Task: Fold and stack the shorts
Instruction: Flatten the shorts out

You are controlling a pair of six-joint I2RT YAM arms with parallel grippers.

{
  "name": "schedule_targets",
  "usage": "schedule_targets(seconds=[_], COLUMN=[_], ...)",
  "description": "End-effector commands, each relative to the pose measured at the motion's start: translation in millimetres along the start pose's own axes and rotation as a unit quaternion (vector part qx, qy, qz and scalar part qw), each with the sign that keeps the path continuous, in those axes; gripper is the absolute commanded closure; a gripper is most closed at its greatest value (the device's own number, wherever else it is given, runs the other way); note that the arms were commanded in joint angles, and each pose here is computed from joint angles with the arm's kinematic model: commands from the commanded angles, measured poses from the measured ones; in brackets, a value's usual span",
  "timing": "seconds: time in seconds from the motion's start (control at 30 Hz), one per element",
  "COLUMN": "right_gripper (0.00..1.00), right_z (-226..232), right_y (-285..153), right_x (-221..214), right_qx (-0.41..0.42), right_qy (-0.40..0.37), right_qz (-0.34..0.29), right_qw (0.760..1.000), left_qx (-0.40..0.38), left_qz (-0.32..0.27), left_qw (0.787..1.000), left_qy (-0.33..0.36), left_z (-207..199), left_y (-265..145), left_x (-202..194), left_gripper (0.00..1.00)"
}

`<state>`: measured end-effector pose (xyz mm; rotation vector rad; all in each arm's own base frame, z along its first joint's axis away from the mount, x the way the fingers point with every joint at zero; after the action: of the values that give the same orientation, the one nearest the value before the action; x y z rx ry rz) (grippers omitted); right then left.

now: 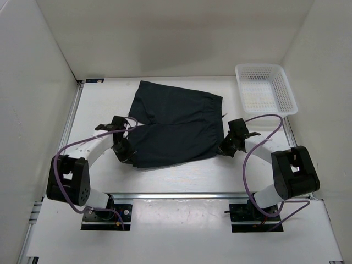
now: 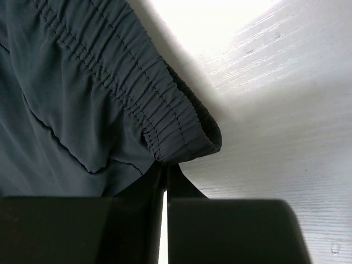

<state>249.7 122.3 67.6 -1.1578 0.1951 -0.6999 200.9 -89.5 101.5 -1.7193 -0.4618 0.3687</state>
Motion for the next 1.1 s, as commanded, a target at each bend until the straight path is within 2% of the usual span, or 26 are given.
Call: schedule_targets(seconds=[0.0,0.23,0.3,0.33,0.43,0.57,0.63,0.83,0.87,0.97,1.0,1.07], right_gripper=[1.00,1.00,1.00,1.00,1.00,1.00,1.00,1.00,1.00,1.00,1.00,1.00], right_z=[-0.1,-13.2,-12.0,-12.0,-13.8,-15.5,-15.6,-13.8,-13.8,-13.8,-13.8,-13.8], right_y=[-3.5,-10.0,-11.8,-11.8,-12.1,-12.4,-12.4,-15.3,-15.3,-15.3,-15.3,-15.3], right_x=[7.3,3.5,4.1,4.1,3.1,2.1,2.1,4.7,4.7,4.7,4.7,4.7], right_qx=[-0.007,-0.027,-0.023,-0.023,-0.027,-0.031,-0.031,-0.030,-0.030,-0.030,-0.030,-0.030], right_qy=[-0.007,-0.006,-0.006,-0.006,-0.011,-0.015,-0.015,-0.020,-0.020,-0.020,-0.020,-0.020], right_qz=[-0.024,-0.039,-0.041,-0.041,-0.039,-0.036,-0.036,-0.042,-0.042,-0.042,-0.042,-0.042], right_qw=[1.000,0.999,0.999,0.999,0.999,0.999,0.999,0.998,0.998,0.998,0.998,0.998], left_qx=[-0.005,0.005,-0.005,-0.008,-0.007,-0.008,-0.008,0.015,0.008,0.008,0.008,0.026], left_qz=[-0.061,-0.073,-0.067,-0.070,-0.070,-0.057,-0.058,-0.072,-0.067,-0.046,-0.044,-0.036], left_qw=[0.998,0.997,0.997,0.997,0.996,0.997,0.997,0.996,0.996,0.995,0.995,0.994], left_qy=[0.013,0.037,0.043,0.044,0.048,0.043,0.043,0.052,0.057,0.083,0.093,0.096], left_z=[-14.2,-39.6,-45.7,-47.5,-48.7,-47.5,-48.6,-40.5,-41.0,-46.1,-50.9,-52.3], left_y=[-35.5,-47.7,-48.7,-50.8,-50.1,-42.5,-39.9,-34.5,-31.8,-20.6,-18.4,-5.1], left_x=[19.9,51.9,54.6,56.1,58.0,59.1,60.8,59.3,57.9,58.6,59.7,63.1], left_gripper=[0.90,0.90,0.79,0.63,0.59,0.59,0.89,0.89,0.81,0.41,0.31,0.30])
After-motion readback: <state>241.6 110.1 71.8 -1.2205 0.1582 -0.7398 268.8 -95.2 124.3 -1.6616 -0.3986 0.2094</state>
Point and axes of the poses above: each gripper's point midway between its finger pads, its own y axis out along the fingers, its own z axis along the line the jaws close on, x = y × z, the point moved 6 cm from there along -y, back along the fingers, and after that the axes turned 2 degrees about y, right-handed, at the moved point
